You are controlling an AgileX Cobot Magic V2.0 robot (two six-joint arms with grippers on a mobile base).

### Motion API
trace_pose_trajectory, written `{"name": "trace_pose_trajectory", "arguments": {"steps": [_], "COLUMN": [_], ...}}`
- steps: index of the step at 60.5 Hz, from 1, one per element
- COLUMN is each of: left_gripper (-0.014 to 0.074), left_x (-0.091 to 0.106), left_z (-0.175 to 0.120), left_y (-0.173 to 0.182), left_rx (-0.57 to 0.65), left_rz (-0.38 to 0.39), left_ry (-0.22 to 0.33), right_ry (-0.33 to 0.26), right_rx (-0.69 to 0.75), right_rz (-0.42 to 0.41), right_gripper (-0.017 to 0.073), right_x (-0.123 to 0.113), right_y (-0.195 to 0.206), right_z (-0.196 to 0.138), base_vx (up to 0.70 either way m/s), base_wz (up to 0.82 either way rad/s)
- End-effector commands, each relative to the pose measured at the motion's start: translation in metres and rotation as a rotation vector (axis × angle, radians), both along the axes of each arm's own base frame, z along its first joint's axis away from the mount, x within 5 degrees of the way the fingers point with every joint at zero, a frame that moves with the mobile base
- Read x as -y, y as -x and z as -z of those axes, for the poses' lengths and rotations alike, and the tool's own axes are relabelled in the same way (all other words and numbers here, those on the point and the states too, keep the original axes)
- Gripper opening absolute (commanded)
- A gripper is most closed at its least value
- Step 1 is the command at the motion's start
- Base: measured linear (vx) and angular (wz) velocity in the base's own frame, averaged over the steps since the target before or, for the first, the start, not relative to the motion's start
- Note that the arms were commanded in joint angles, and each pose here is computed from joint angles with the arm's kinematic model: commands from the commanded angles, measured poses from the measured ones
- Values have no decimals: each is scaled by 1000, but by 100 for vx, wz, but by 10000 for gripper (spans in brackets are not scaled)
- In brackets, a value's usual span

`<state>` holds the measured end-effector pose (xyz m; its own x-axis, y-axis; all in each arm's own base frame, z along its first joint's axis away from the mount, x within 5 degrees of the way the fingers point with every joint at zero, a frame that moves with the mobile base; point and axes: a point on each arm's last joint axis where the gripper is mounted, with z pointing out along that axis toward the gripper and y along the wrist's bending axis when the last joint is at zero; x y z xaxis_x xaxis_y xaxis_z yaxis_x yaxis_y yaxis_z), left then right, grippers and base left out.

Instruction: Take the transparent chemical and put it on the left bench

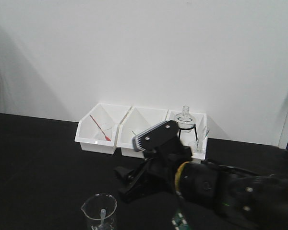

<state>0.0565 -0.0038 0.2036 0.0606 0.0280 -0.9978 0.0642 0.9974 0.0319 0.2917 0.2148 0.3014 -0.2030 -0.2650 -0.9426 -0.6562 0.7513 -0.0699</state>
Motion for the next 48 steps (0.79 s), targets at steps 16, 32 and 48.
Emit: {"name": "trace_pose_trajectory", "arguments": {"steps": [16,32,48], "left_gripper": [-4,-4,-4], "left_x": [0,0,0], "left_z": [-3,-3,-3], "left_y": [1,1,1], "left_rx": [81,81,81], "left_rz": [1,1,1], "left_ry": [14,14,14], "right_ry": [-90,-185,-266], "right_rx": [157,284,356], "right_rz": [130,157,223], "right_gripper": [487,481,475], "right_x": [113,163,192], "right_y": [138,206,237], "right_z": [-39,-16,5], "base_vx": [0,0,0], "base_wz": [0,0,0]}}
